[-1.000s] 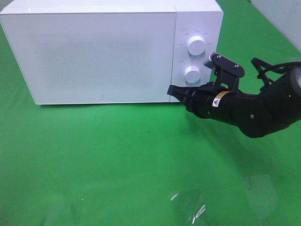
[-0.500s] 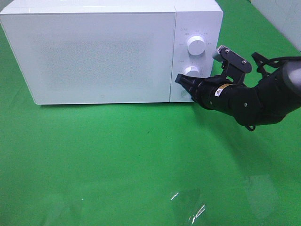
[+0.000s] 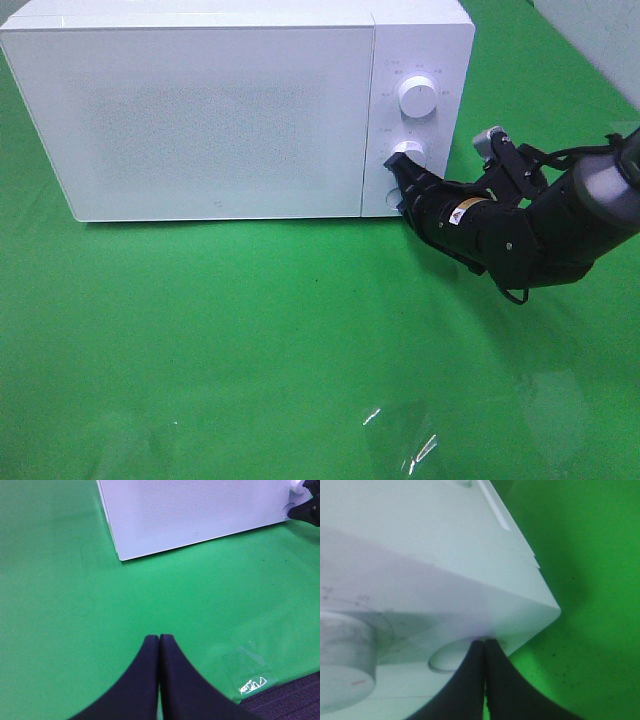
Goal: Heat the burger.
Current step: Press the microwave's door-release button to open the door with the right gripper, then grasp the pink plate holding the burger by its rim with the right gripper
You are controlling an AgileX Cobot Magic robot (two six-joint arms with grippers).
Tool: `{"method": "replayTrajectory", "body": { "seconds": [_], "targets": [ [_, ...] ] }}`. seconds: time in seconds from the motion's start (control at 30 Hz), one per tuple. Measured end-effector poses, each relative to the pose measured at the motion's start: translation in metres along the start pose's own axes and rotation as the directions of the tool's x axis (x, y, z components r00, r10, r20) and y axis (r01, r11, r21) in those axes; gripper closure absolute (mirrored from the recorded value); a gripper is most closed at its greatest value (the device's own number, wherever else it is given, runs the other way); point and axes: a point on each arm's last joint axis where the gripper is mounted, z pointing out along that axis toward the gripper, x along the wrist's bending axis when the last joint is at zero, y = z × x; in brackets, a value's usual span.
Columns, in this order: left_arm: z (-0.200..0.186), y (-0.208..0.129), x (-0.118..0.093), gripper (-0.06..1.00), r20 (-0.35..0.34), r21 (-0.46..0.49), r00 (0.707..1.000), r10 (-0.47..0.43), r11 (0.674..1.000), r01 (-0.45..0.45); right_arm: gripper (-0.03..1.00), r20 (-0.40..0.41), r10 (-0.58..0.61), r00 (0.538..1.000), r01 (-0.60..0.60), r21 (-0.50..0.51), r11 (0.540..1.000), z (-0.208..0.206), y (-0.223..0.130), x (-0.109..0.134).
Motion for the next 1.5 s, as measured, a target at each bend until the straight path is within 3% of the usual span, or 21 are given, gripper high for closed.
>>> {"method": "replayTrajectory", "body": {
  "seconds": [0.13, 0.47, 0.6, 0.77, 1.03, 1.17, 1.2, 1.3, 1.37, 1.4, 1.43, 1.5],
  "targets": [
    [0.000, 0.000, 0.000, 0.94, 0.000, 0.000, 1.000, 0.000, 1.000, 0.000, 0.97, 0.006, 0.130, 0.992, -0.130, 0.011, 0.991, 0.008, -0.003, 0.001],
    [0.000, 0.000, 0.000, 0.94, 0.000, 0.000, 1.000, 0.000, 1.000, 0.000, 0.97, 0.017, 0.282, 0.959, -0.282, -0.028, 0.959, 0.010, -0.002, 0.002],
    [0.000, 0.000, 0.000, 0.94, 0.000, 0.000, 1.000, 0.000, 1.000, 0.000, 0.97, 0.039, 0.319, 0.947, -0.318, -0.032, 0.947, 0.015, -0.002, 0.003],
    [0.000, 0.000, 0.000, 0.94, 0.000, 0.000, 1.000, 0.000, 1.000, 0.000, 0.97, 0.148, 0.381, 0.912, -0.385, -0.008, 0.923, 0.024, -0.003, 0.007],
    [0.000, 0.000, 0.000, 0.94, 0.000, 0.000, 1.000, 0.000, 1.000, 0.000, 0.97, 0.125, 0.394, 0.911, -0.395, -0.017, 0.918, 0.020, 0.000, 0.009],
    [0.000, 0.000, 0.000, 0.94, 0.000, 0.000, 1.000, 0.000, 1.000, 0.000, 0.97, 0.041, 0.361, 0.932, -0.360, -0.036, 0.932, 0.009, 0.002, 0.008],
    [0.000, 0.000, 0.000, 0.94, 0.000, 0.000, 1.000, 0.000, 1.000, 0.000, 0.97, -0.006, 0.304, 0.953, -0.304, -0.038, 0.952, -0.004, 0.003, 0.006],
    [0.000, 0.000, 0.000, 0.94, 0.000, 0.000, 1.000, 0.000, 1.000, 0.000, 0.97, -0.040, 0.261, 0.965, -0.263, -0.056, 0.963, -0.017, 0.009, 0.007],
    [0.000, 0.000, 0.000, 0.94, 0.000, 0.000, 1.000, 0.000, 1.000, 0.000, 0.97, -0.119, 0.106, 0.987, -0.114, -0.067, 0.991, -0.043, 0.027, 0.020],
    [0.000, 0.000, 0.000, 0.94, 0.000, 0.000, 1.000, 0.000, 1.000, 0.000, 0.97, -0.119, 0.106, 0.987, -0.114, -0.067, 0.991, -0.043, 0.027, 0.020],
    [0.000, 0.000, 0.000, 0.94, 0.000, 0.000, 1.000, 0.000, 1.000, 0.000, 0.97, -0.117, 0.007, 0.993, -0.009, -0.020, 1.000, -0.052, 0.025, 0.025],
    [0.000, 0.000, 0.000, 0.94, 0.000, 0.000, 1.000, 0.000, 1.000, 0.000, 0.97, -0.115, -0.054, 0.992, 0.057, 0.018, 0.998, -0.056, 0.022, 0.026]
  ]
}}
